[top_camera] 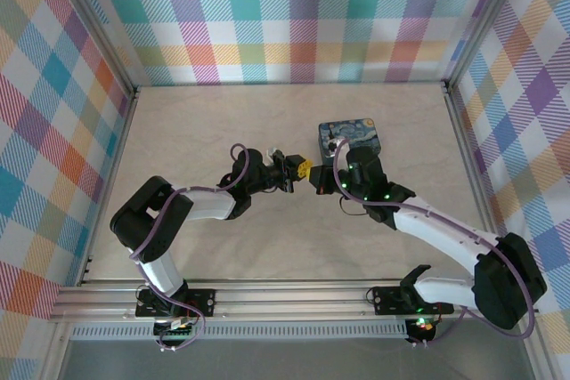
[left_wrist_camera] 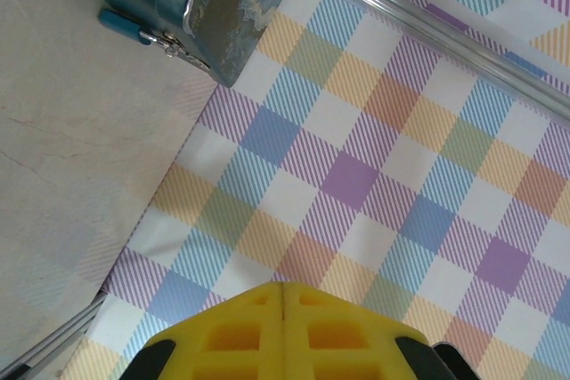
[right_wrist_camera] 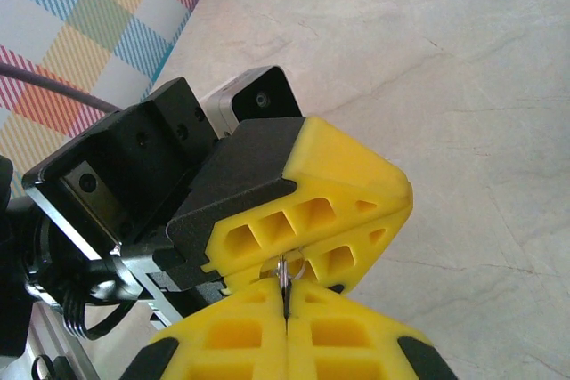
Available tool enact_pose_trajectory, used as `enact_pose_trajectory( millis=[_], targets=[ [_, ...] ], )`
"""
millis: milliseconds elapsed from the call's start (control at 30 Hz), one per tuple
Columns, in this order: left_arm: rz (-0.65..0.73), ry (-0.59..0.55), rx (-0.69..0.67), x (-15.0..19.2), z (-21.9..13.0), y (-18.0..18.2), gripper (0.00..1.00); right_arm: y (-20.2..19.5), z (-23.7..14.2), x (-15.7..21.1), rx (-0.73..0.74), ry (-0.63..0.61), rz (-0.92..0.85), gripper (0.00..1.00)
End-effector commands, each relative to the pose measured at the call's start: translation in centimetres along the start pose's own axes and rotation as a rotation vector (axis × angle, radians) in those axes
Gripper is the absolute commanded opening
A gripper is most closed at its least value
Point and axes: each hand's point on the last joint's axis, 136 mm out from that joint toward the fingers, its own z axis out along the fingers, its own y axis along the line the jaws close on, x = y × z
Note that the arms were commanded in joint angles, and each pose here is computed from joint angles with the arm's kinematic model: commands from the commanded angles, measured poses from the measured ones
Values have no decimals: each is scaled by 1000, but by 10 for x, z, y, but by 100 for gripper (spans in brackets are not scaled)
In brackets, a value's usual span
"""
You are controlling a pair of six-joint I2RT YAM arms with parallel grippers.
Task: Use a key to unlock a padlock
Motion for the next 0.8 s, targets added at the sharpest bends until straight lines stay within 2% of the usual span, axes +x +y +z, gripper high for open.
enact_pose_trajectory(
  millis=[0, 100, 267, 367, 467, 633, 700, 767],
  targets=[
    [101, -20, -23, 4, -4, -2, 0, 8, -11, -16, -15, -75, -31, 6],
    [281, -60, -45, 6, -12, -19, 0, 12, -17, -17, -54, -72, -31, 21],
    [676, -151, -79, 16, -32, -61, 0, 27, -30, -25, -167, -86, -36, 41],
    [854, -191, -33, 25, -44, -87, 0, 41, -39, -34, -257, -127, -46, 51],
    [964, -182, 44, 40, -49, -109, 0, 60, -46, -46, -363, -155, -44, 55],
    [1050, -148, 166, 64, -54, -135, 0, 100, -61, -63, -561, -178, -65, 58],
    [1060, -142, 199, 69, -56, -141, 0, 108, -64, -66, -601, -175, -68, 58],
    [1070, -136, 231, 75, -57, -146, 0, 106, -61, -69, -581, -173, -47, 57]
  ],
)
